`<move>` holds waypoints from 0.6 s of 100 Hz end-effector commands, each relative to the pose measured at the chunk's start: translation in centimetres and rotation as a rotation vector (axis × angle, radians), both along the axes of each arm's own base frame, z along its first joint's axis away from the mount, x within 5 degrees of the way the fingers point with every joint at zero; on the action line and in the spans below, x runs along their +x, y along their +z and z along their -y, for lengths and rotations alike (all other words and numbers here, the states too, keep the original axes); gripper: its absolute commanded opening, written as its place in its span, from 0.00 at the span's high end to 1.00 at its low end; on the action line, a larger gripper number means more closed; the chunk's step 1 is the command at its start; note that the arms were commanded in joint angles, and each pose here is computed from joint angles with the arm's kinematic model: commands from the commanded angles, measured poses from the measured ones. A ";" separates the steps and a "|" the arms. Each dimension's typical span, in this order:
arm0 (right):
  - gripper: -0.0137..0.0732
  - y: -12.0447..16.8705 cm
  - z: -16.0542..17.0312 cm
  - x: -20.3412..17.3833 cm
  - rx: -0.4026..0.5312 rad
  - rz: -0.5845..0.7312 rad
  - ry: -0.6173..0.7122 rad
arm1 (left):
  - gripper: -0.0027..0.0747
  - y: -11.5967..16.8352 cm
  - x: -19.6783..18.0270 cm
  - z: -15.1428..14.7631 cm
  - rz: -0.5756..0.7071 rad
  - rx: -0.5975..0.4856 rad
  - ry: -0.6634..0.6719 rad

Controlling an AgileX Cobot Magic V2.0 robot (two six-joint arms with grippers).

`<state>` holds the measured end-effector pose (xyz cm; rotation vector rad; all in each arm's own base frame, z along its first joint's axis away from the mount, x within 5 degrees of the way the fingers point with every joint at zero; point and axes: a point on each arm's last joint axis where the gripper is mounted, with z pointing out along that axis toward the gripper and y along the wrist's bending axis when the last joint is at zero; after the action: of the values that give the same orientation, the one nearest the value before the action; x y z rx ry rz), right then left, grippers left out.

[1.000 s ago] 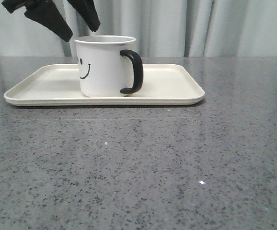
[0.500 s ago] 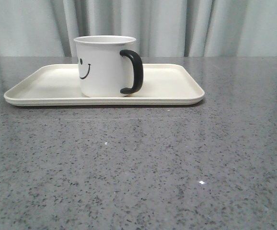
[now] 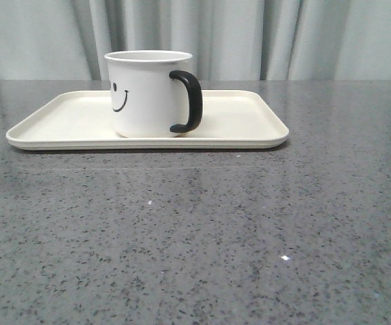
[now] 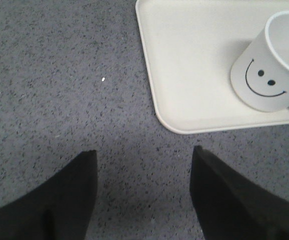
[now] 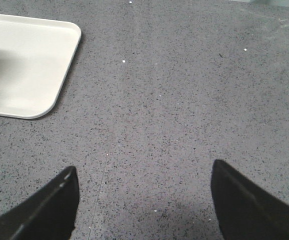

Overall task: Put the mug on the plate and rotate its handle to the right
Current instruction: 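Move the right gripper above the mug on the tray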

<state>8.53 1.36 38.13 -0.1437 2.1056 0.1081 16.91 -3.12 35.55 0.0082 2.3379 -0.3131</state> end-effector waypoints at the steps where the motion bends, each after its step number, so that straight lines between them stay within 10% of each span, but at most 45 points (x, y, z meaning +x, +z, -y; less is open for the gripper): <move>1: 0.21 1.4 0.0 0.3 0.005 0.081 -0.007 | 0.44 0.6 -1.3 -0.3 0.108 -0.010 0.017; 60: 0.21 2.1 -1.1 1.1 0.136 0.146 0.063 | 0.44 -1.4 -4.2 -0.6 0.134 -0.005 0.021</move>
<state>8.78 1.95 38.52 -0.1372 2.0605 0.1983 12.40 -2.50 32.79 0.0126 2.3030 -0.2897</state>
